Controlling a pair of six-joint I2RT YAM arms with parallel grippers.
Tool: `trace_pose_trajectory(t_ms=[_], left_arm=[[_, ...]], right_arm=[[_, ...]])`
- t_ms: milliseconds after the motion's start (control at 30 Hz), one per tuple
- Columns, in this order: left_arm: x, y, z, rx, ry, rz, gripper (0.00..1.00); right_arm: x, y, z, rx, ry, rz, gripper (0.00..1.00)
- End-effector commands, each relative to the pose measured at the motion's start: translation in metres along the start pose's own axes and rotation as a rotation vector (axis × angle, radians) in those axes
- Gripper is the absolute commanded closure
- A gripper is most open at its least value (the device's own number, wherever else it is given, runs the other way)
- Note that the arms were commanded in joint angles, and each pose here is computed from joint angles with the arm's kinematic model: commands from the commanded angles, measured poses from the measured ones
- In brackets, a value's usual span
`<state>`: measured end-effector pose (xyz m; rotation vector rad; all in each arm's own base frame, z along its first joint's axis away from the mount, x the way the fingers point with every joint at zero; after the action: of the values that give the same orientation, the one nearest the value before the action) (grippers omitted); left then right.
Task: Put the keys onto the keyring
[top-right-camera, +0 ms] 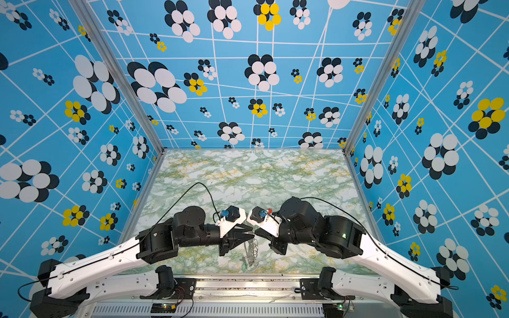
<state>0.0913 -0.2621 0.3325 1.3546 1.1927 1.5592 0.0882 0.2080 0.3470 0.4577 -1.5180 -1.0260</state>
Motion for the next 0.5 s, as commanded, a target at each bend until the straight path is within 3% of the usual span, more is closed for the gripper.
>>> trace_pose_trajectory(t_ms=[0, 133, 267, 467], left_arm=[[-0.005, 0.002, -0.003, -0.020, -0.028, -0.026, 0.85], [-0.006, 0.000, -0.005, -0.009, -0.053, -0.016, 0.92], [-0.008, 0.000, -0.009, -0.002, -0.091, -0.015, 0.93], [-0.012, 0.000, -0.013, 0.004, -0.132, -0.007, 0.83]], right_arm=[[0.002, 0.011, 0.001, -0.002, 0.012, -0.073, 1.00], [0.005, 0.013, 0.000, -0.004, 0.002, -0.094, 1.00], [0.007, 0.015, 0.000, -0.012, -0.005, -0.113, 1.00], [0.007, 0.016, -0.001, -0.019, -0.010, -0.120, 1.00]])
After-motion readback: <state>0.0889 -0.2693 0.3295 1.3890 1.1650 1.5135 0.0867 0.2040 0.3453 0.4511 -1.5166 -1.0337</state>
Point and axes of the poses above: each gripper's point midway between its finger pads, its own x axis back along the fingers, its own z axis along the line the jaws close on, y = z × x, the point moved 7 cm from there along x, back along the fingers, and after that the axes turned 8 degrees about -x, right-handed, at the moved point
